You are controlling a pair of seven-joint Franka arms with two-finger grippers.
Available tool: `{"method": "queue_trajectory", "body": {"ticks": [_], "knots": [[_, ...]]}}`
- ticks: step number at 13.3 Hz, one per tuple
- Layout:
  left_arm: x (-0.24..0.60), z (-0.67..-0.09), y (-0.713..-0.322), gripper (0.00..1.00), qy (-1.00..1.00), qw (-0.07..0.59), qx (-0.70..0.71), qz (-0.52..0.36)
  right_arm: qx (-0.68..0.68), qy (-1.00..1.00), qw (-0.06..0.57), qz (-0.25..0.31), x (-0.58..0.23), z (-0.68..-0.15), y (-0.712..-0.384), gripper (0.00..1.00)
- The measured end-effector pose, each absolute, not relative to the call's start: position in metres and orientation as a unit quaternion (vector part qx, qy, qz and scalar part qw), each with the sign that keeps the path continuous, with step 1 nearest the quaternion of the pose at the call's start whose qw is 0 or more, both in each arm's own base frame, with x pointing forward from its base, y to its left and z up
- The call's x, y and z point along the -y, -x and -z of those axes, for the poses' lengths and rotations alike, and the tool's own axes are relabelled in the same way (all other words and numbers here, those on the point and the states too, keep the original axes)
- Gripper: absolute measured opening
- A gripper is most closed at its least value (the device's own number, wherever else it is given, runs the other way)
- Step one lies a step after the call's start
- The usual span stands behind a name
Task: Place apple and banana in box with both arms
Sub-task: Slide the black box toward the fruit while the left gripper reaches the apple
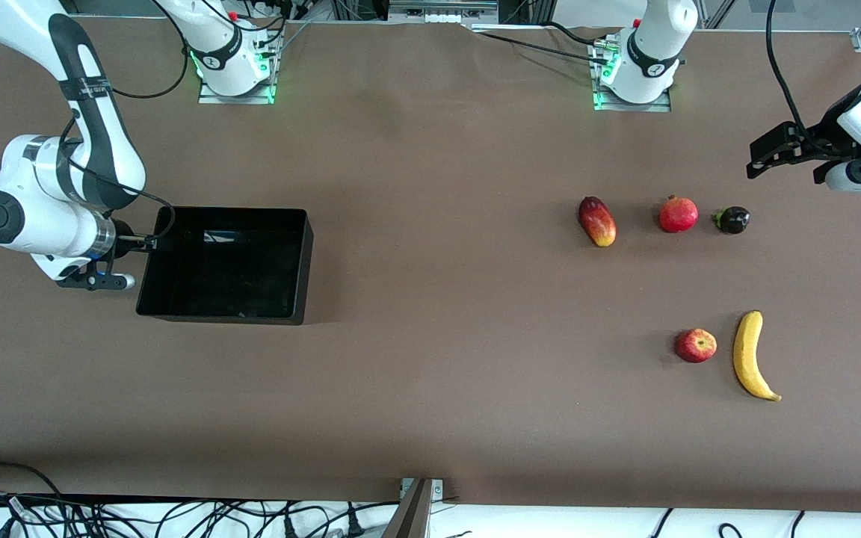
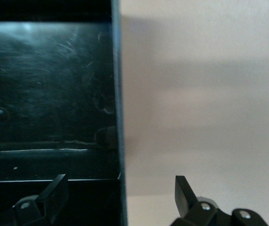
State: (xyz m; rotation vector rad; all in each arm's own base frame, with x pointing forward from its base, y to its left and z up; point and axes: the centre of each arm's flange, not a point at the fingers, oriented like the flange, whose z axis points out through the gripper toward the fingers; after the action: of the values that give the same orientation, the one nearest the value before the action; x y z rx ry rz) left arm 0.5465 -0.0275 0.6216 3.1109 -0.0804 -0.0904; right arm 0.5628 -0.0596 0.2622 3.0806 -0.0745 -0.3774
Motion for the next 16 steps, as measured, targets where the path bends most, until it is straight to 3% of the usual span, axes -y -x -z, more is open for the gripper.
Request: {"method": "queue_trajectory", "body": {"ticks": [1, 2, 4, 6, 10, 16], "knots": [[0.027, -0.622, -0.547, 1.00, -0.999, 0.014, 0.026, 0.029, 0.027, -0.991, 0.019, 0.126, 0.063, -0.255, -0.561, 0.93], [0.027, -0.622, -0.547, 1.00, -0.999, 0.014, 0.026, 0.029, 0.028, -0.991, 0.019, 0.129, 0.064, -0.250, -0.560, 0.93], [0.027, -0.622, -0.547, 1.00, -0.999, 0.014, 0.026, 0.029, 0.027, -0.992, 0.021, 0.125, 0.064, -0.241, -0.561, 0.77], [0.027, -0.622, -0.547, 1.00, -0.999, 0.014, 0.026, 0.029, 0.026, -0.992, 0.022, 0.125, 0.064, -0.230, -0.562, 0.48], [0.028, -0.620, -0.547, 1.00, -0.999, 0.014, 0.026, 0.030, 0.020, -0.991, 0.022, 0.128, 0.060, -0.221, -0.562, 0.04], [0.028, -0.617, -0.549, 1.00, -0.999, 0.014, 0.026, 0.033, -0.012, -0.993, 0.016, 0.117, 0.029, -0.264, -0.595, 0.04]]}}
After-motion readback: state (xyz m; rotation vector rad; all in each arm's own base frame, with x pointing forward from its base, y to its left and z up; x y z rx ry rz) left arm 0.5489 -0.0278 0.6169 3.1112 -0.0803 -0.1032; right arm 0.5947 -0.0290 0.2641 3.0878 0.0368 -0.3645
